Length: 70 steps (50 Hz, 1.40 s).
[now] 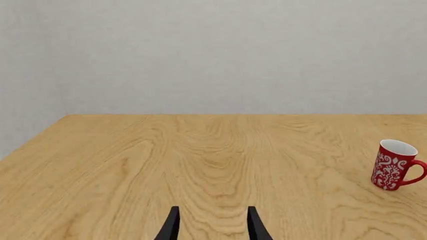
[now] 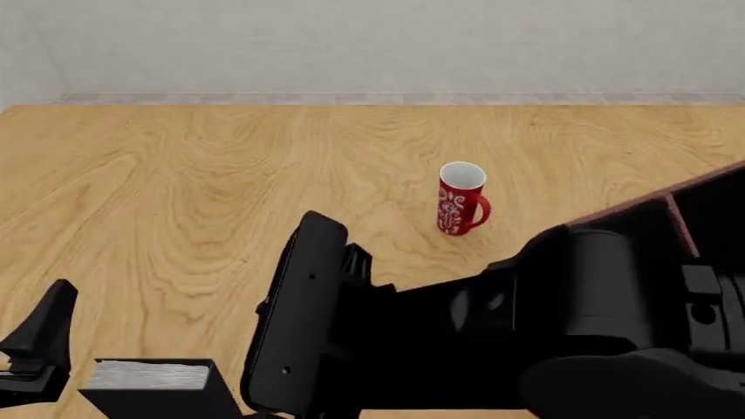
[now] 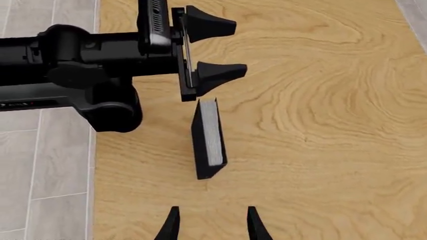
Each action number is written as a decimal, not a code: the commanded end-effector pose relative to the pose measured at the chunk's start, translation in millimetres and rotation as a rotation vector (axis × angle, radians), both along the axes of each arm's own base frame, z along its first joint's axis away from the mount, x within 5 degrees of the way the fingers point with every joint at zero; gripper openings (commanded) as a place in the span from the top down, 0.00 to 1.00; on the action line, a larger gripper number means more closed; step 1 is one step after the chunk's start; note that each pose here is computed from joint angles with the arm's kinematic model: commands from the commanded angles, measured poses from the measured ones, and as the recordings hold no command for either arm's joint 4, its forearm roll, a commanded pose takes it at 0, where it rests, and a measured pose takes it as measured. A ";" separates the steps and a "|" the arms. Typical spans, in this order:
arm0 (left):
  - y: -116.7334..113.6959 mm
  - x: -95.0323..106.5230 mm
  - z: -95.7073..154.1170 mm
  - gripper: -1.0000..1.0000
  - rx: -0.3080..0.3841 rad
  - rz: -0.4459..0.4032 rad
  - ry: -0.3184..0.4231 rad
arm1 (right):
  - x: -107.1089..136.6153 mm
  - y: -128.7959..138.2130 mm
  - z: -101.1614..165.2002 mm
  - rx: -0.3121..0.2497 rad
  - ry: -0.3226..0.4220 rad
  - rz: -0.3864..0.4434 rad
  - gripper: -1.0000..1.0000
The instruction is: Pick up the book and place it in the left compartment of the caddy.
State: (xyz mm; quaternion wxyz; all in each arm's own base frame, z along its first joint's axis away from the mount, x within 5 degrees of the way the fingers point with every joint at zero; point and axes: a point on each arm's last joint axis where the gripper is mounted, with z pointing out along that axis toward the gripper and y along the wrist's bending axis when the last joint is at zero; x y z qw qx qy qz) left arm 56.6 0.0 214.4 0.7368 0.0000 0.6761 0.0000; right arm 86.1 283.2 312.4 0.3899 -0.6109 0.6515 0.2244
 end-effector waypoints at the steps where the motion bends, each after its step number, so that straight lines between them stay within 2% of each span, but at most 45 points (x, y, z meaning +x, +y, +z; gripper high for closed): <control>1: 0.0 0.0 0.0 0.00 0.000 0.000 0.000 | -3.0 6.4 -9.1 -0.003 0.012 0.008 0.00; 28: 0.0 0.0 0.0 0.00 0.000 0.000 0.000 | 14.8 34.4 -40.9 -0.044 -0.001 -0.001 0.00; 59: 0.0 0.0 0.0 0.00 0.000 0.000 0.000 | 34.2 57.6 -62.2 -0.053 -0.018 -0.018 0.00; 70: 0.0 0.0 0.0 0.00 0.000 0.000 0.000 | 31.1 65.2 -70.2 -0.052 -0.007 -0.012 0.00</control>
